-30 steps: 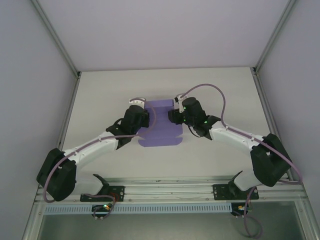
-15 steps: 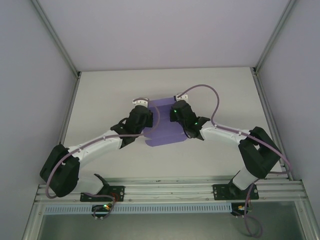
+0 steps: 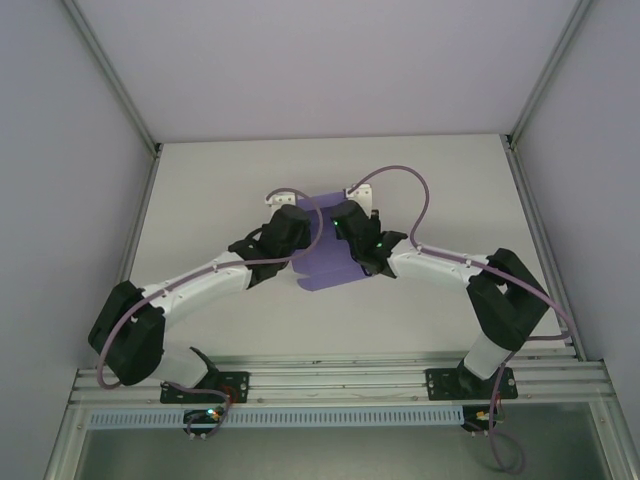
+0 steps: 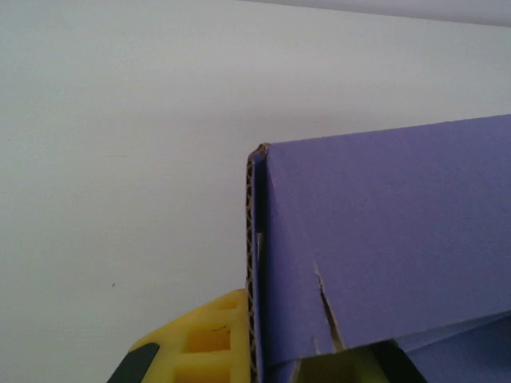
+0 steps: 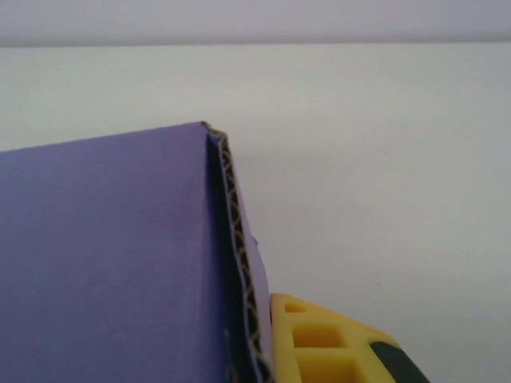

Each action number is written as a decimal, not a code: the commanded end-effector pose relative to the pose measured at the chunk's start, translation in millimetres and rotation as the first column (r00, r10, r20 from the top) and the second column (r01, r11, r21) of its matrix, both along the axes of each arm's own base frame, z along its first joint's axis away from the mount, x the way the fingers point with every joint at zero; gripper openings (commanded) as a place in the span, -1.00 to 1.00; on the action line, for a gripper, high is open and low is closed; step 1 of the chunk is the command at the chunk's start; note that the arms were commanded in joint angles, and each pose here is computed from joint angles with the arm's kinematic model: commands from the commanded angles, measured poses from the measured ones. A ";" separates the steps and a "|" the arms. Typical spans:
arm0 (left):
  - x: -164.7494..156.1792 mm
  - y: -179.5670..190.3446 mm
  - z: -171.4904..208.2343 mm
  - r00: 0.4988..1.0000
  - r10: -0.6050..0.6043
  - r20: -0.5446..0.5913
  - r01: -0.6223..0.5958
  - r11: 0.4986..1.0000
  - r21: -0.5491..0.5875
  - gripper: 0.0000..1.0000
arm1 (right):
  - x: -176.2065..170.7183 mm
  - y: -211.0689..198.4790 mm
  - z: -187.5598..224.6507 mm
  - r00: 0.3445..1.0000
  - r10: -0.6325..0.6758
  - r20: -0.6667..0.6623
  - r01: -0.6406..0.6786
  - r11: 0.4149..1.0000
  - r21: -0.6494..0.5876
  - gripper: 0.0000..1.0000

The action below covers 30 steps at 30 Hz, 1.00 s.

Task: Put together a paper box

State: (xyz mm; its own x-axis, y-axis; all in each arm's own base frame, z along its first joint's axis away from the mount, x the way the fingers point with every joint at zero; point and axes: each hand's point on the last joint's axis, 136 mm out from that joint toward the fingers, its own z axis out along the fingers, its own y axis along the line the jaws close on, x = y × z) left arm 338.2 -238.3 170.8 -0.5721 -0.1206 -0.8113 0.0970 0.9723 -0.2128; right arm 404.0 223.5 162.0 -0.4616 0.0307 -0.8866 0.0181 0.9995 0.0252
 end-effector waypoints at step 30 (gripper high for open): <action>0.7 -3.9 12.1 0.995 -0.103 0.002 0.103 0.995 -0.017 -1.00 | -37.7 -1.6 32.3 0.849 0.523 0.074 -0.529 0.840 0.123 0.67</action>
